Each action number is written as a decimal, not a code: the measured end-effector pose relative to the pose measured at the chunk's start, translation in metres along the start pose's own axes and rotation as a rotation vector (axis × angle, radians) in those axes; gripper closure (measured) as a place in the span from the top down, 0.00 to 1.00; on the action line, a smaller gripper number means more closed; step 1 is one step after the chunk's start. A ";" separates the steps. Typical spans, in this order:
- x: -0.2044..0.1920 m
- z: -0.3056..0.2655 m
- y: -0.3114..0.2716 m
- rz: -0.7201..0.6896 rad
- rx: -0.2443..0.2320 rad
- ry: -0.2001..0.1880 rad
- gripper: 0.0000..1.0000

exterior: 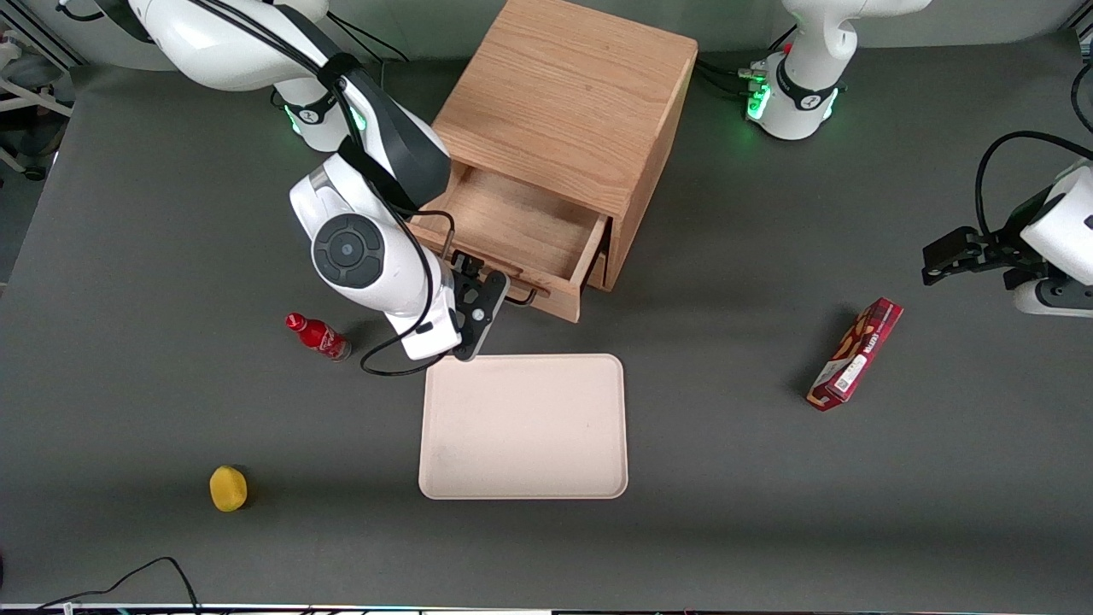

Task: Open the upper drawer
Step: 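Pull the upper drawer outward by its handle with the right gripper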

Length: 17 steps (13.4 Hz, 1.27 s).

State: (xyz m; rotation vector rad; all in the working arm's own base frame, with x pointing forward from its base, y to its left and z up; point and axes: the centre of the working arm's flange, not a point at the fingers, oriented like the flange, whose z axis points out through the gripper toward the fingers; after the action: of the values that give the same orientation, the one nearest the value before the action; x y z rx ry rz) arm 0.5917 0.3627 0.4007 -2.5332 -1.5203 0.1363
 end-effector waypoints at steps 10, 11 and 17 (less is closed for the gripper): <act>0.002 -0.002 0.038 0.016 -0.023 0.041 1.00; 0.000 -0.002 0.042 0.019 -0.028 0.042 1.00; -0.007 -0.006 0.063 0.035 -0.058 0.061 1.00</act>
State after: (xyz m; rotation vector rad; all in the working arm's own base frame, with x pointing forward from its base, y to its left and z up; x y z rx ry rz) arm 0.6440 0.3272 0.3940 -2.5845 -1.4785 0.0193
